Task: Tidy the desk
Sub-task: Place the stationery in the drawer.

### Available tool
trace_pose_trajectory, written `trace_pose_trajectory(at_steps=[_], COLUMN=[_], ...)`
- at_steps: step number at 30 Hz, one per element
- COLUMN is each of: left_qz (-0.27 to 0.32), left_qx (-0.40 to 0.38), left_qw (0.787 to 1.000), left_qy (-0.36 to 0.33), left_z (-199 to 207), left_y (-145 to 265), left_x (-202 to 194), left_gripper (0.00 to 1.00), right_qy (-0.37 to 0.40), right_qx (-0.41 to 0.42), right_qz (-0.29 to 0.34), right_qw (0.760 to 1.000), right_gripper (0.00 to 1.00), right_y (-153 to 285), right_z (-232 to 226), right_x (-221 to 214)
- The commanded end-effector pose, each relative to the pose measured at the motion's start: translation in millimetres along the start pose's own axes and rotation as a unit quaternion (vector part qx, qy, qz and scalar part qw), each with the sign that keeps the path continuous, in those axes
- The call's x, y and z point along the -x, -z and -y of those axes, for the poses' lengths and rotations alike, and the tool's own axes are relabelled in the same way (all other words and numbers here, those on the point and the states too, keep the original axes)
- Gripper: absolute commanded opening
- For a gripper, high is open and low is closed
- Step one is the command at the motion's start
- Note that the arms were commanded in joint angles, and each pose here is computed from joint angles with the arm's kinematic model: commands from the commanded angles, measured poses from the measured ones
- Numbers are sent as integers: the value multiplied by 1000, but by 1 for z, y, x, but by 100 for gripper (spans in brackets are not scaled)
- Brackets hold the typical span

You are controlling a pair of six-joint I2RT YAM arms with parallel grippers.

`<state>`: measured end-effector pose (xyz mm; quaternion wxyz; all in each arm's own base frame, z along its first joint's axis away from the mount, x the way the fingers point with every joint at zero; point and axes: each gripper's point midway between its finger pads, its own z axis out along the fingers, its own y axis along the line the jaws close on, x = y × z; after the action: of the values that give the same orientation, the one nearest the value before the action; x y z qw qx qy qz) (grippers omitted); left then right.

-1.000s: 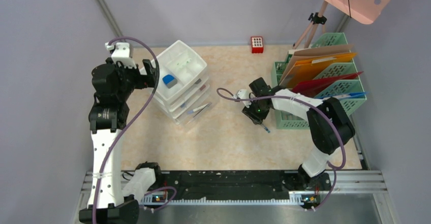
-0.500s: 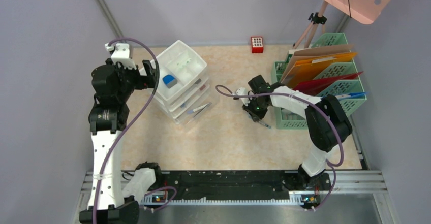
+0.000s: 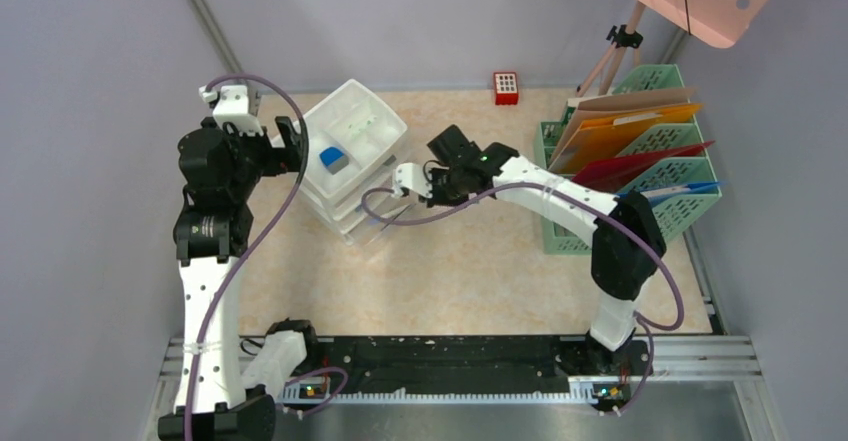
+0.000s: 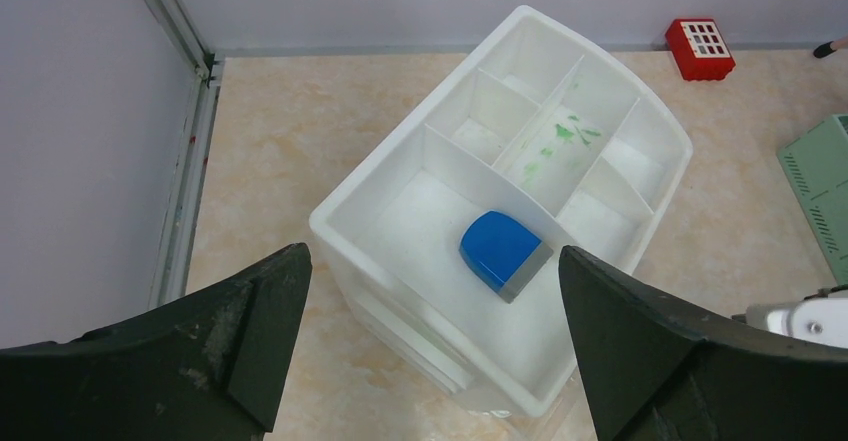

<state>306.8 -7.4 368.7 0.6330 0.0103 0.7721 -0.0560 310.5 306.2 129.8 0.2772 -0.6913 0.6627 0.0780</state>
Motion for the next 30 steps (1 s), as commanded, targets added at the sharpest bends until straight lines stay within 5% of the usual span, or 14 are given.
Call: trace_pose_trajectory(at_steps=[1, 11, 18, 22, 30], left_qz=[35, 29, 25, 26, 27], left_qx=[22, 34, 37, 37, 34], left_qw=[999, 999, 999, 999, 999], left_qy=[13, 19, 22, 21, 21], left_z=[-7, -14, -17, -18, -17], left_y=[5, 3, 0, 1, -1], left_x=[24, 24, 20, 20, 20], left_gripper=[99, 99, 99, 99, 99], right_qy=[140, 358, 393, 400, 383], right_qx=[-19, -12, 10, 9, -25], right_qz=[-4, 45, 50, 55, 60], right_qw=[990, 933, 918, 915, 922], right_gripper=[4, 3, 4, 10, 39], right_y=[-3, -29, -59, -69, -66], right_z=[15, 2, -6, -8, 2], right_x=[41, 102, 123, 131, 142])
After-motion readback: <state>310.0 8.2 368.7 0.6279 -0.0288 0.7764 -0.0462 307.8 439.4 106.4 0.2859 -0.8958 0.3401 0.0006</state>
